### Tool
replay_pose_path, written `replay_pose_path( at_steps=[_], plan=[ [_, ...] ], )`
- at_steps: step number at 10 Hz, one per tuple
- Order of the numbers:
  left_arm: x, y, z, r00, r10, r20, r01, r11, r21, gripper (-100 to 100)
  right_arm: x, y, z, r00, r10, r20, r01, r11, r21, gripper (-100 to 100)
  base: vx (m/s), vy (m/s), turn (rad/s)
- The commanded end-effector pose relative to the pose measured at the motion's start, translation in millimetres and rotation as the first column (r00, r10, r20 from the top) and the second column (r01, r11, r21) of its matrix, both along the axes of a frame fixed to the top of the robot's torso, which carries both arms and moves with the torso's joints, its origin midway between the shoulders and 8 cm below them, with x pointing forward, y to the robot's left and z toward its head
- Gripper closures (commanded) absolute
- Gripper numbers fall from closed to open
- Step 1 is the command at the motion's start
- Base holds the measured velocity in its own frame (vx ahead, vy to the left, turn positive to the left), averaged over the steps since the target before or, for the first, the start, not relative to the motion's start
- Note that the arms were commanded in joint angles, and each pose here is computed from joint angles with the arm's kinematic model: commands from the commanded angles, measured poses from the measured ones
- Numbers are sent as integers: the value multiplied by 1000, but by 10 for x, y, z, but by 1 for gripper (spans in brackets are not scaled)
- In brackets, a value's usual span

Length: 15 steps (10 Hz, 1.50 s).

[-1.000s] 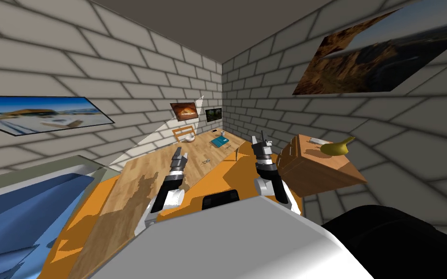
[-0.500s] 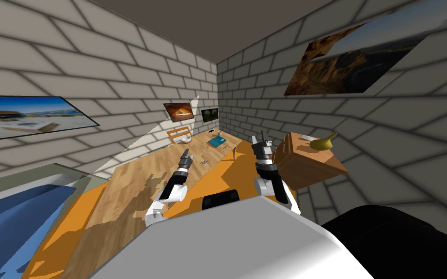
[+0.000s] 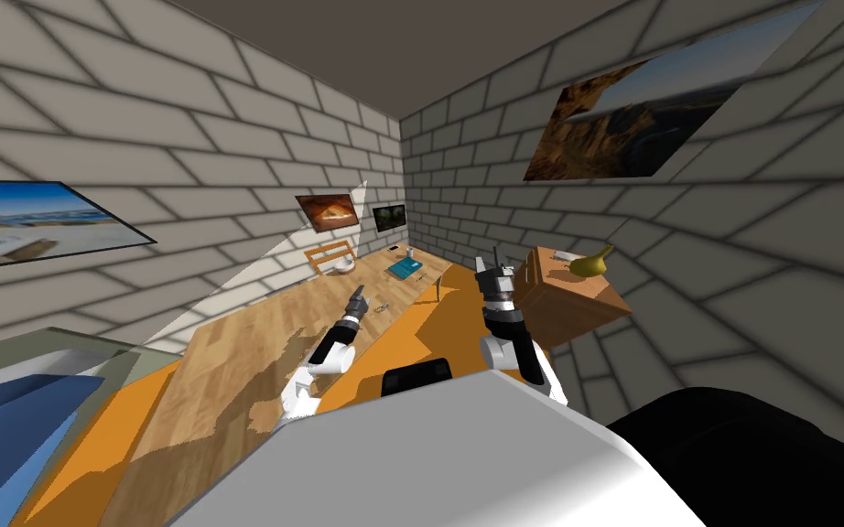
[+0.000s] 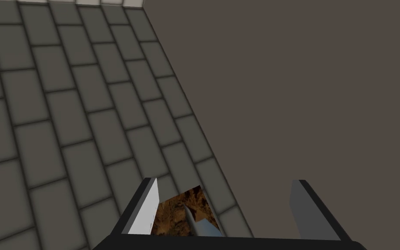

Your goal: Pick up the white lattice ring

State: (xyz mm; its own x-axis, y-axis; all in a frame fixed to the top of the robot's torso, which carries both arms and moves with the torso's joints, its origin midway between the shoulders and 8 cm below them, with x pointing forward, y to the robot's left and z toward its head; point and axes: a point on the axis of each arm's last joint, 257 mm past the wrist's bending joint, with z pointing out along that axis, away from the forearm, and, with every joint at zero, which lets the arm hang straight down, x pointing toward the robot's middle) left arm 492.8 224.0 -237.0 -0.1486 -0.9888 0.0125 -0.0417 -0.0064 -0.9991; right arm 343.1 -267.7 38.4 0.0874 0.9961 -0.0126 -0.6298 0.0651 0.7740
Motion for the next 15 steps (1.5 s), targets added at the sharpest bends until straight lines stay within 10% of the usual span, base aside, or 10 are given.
replay_pose_path(
  at_steps=[1,6,15],
  plan=[
    [100,-18,-181,998,-12,-64,12,1000,-4,-100,0,0,0,1000,0,0,0,1000,0,0,-3,7,-101],
    [200,30,-804,967,-24,-253,22,1000,-8,-100,0,0,0,1000,0,0,0,1000,0,0,-5,10,-121],
    [183,197,-1726,826,-14,-564,9,1000,-12,-100,0,0,0,1000,0,0,0,1000,0,0,-9,9,-112]
  ],
)
